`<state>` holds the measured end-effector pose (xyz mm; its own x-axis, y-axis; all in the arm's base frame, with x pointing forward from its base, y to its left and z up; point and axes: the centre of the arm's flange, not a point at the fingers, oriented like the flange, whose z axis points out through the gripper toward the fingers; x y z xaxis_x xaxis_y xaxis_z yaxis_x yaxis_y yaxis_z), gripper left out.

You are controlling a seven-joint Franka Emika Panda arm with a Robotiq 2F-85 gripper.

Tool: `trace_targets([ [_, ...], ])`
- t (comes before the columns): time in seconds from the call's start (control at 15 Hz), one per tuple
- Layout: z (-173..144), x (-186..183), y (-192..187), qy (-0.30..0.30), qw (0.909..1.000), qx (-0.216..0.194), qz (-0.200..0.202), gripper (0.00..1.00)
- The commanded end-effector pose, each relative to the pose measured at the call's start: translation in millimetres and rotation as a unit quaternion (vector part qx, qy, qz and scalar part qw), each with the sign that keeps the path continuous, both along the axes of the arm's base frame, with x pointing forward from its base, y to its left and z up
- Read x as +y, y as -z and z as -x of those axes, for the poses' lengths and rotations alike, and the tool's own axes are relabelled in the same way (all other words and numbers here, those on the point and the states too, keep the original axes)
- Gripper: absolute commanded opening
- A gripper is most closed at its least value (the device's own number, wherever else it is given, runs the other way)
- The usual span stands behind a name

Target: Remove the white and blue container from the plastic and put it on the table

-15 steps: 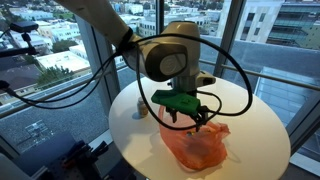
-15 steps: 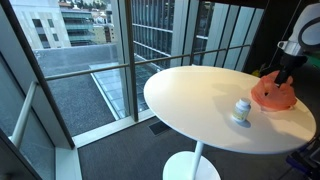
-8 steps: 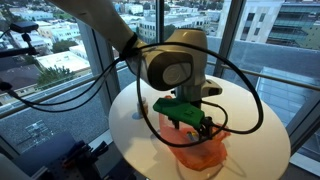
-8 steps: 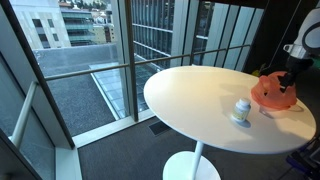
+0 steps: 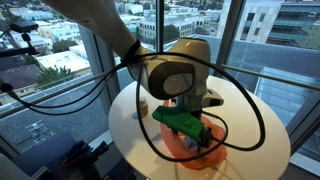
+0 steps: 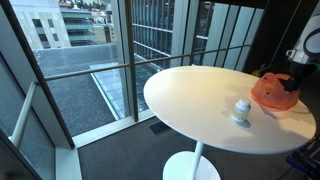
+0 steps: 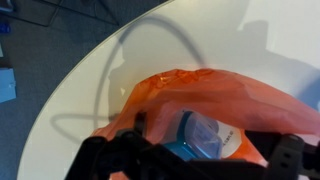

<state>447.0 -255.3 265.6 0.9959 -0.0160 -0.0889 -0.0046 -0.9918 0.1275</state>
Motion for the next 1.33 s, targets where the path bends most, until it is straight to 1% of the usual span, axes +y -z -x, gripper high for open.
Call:
trace_targets([
  [0.0, -8, 1, 9, 0.002, 1.0, 0.004, -0.002, 1.0],
  [0.33, -16, 6, 13, 0.016, 0.9999, 0.0, -0.003, 1.0],
  [0.67, -24, 3, 10, 0.053, 0.9986, -0.005, -0.002, 1.0],
  [1.27, -40, 2, 15, 0.112, 0.9935, -0.008, 0.015, 1.0],
])
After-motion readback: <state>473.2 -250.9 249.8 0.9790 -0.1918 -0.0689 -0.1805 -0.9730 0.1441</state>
